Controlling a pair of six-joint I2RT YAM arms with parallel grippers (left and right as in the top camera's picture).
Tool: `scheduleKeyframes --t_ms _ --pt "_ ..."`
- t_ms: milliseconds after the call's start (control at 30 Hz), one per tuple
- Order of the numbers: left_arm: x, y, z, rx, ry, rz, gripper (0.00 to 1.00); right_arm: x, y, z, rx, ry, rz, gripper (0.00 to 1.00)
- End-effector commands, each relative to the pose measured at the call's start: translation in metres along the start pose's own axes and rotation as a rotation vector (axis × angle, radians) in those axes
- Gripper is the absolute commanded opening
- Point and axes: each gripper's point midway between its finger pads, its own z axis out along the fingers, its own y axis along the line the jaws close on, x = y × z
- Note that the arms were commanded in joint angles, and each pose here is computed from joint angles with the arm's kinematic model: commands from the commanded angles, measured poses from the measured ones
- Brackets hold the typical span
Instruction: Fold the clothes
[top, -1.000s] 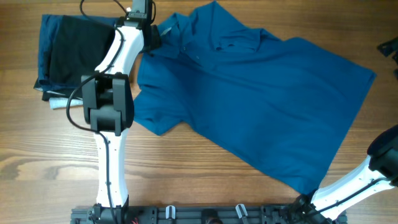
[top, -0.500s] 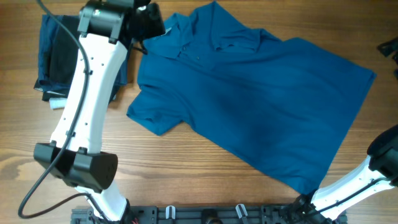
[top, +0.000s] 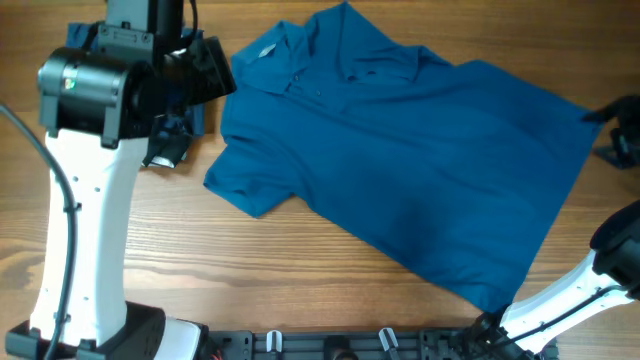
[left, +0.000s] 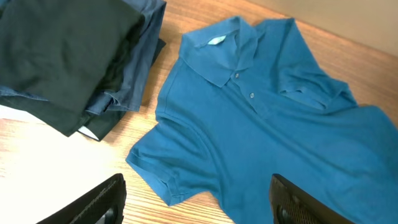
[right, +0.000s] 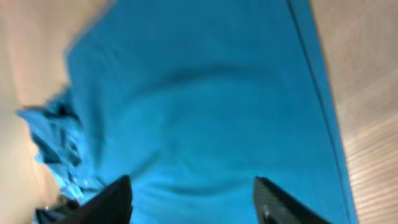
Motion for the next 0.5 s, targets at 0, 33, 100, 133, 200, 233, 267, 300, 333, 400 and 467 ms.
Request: scheduleKeyframes --t_ms 0,33,100,133,200,233,267,300,333,400,467 --pt "0.001 0.002 0.030 -0.050 0.052 -0.014 0.76 0.004 -0.019 -0.006 0.172 -0.037 -0.019 0.56" --pt "0.001 0.001 0.037 -0.057 0.063 -0.012 0.77 0.002 -0.019 -0.006 0.174 -0.044 -0.020 0.56" --pt "0.002 -0.001 0.052 -0.068 0.085 -0.010 0.77 -0.002 -0.019 -0.006 0.181 -0.062 -0.029 0.45" --pt "0.002 -0.003 0.063 -0.075 0.100 -0.007 0.75 -0.004 -0.021 -0.005 0.199 -0.071 -0.042 0.33" --pt "0.004 -0.009 0.083 -0.068 0.136 -0.004 0.72 0.000 -0.018 -0.002 0.211 -0.053 -0.082 0.27" --pt "0.008 -0.015 0.097 -0.053 0.172 -0.004 0.71 0.010 -0.013 0.002 0.221 -0.017 -0.099 0.24" --pt "0.012 -0.017 0.108 -0.050 0.197 -0.003 0.71 0.020 -0.009 0.006 0.242 0.010 -0.118 0.23" --pt "0.014 -0.017 0.116 -0.059 0.212 -0.002 0.71 0.023 -0.008 0.007 0.271 0.013 -0.134 0.23" --pt "0.015 -0.017 0.124 -0.067 0.225 -0.001 0.71 0.022 -0.010 0.008 0.321 -0.004 -0.137 0.23" --pt "0.019 -0.016 0.134 -0.080 0.249 0.002 0.73 0.016 -0.013 0.008 0.381 -0.054 -0.103 0.19" --pt "0.023 -0.015 0.141 -0.092 0.270 0.004 0.73 0.011 -0.011 0.012 0.375 -0.065 -0.111 0.08"
